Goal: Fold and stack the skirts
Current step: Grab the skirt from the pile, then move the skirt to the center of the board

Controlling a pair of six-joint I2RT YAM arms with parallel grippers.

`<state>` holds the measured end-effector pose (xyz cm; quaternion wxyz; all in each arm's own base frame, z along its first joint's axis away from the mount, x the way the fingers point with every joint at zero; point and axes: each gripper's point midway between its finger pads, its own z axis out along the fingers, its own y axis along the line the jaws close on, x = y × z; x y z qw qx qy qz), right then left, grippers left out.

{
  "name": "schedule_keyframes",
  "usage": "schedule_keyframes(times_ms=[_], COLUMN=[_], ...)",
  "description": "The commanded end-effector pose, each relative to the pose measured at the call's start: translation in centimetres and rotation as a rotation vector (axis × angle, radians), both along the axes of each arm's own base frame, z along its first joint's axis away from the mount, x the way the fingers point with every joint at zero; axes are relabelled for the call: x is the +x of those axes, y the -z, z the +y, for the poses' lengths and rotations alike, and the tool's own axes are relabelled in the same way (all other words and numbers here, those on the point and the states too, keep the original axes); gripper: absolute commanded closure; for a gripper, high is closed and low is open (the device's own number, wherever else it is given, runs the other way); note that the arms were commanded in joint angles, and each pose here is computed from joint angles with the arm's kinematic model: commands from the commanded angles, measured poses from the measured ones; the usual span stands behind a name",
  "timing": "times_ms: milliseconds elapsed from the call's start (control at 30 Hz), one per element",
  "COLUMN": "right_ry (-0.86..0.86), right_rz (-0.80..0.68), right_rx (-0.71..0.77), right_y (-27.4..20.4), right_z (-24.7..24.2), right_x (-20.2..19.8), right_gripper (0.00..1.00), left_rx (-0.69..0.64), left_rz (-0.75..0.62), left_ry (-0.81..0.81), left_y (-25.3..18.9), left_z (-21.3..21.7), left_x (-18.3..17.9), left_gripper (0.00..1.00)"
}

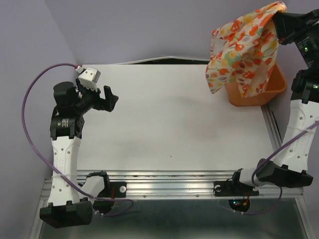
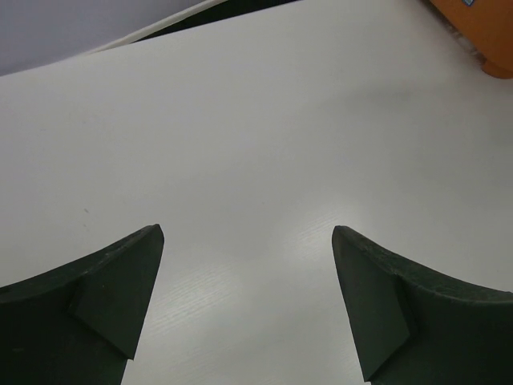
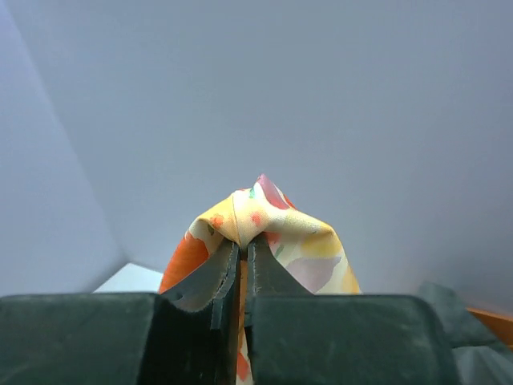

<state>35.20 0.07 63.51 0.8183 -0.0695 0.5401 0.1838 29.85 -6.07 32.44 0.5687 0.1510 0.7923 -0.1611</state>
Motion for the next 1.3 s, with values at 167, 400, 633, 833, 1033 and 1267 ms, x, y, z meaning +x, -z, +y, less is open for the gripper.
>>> schedule_keyframes(times_ms=[167, 400, 633, 833, 1033, 1267], right_ry=[-0.411, -0.440, -0.515, -0.588, -0.676, -0.477], right_rz=[0.212, 0.656, 0.952, 0.997, 0.974, 0.908], right_rx=[0.067, 0.106, 0.076, -0.019, -0.114, -0.138], right_y=[8.1, 26.8, 39.7, 43.9, 44.9, 38.4], right_z=[10.8, 19.1, 25.7, 30.7, 35.1, 29.5], right_x=[1.8, 4.8, 4.5, 5.6, 7.5, 9.9], right_gripper=[0.99, 0.99, 0.99, 0.99, 0.24, 0.10], left_rx=[-0.040, 0.012, 0.106, 0.226, 0.351, 0.546], left_rz=[-0.065, -0.026, 0.013, -0.093, -0.165, -0.239], left_ry=[0.118, 0.185, 0.296, 0.457, 0.620, 0.731], left_y=[-2.2, 0.1, 3.7, 5.6, 6.4, 8.9], left_z=[-1.8, -2.1, -2.7, -4.5, -8.7, -14.3], left_x=[-0.4, -0.6, -1.4, -2.4, -2.3, -1.0], left_gripper=[0.02, 0.02, 0.03, 0.07, 0.13, 0.20])
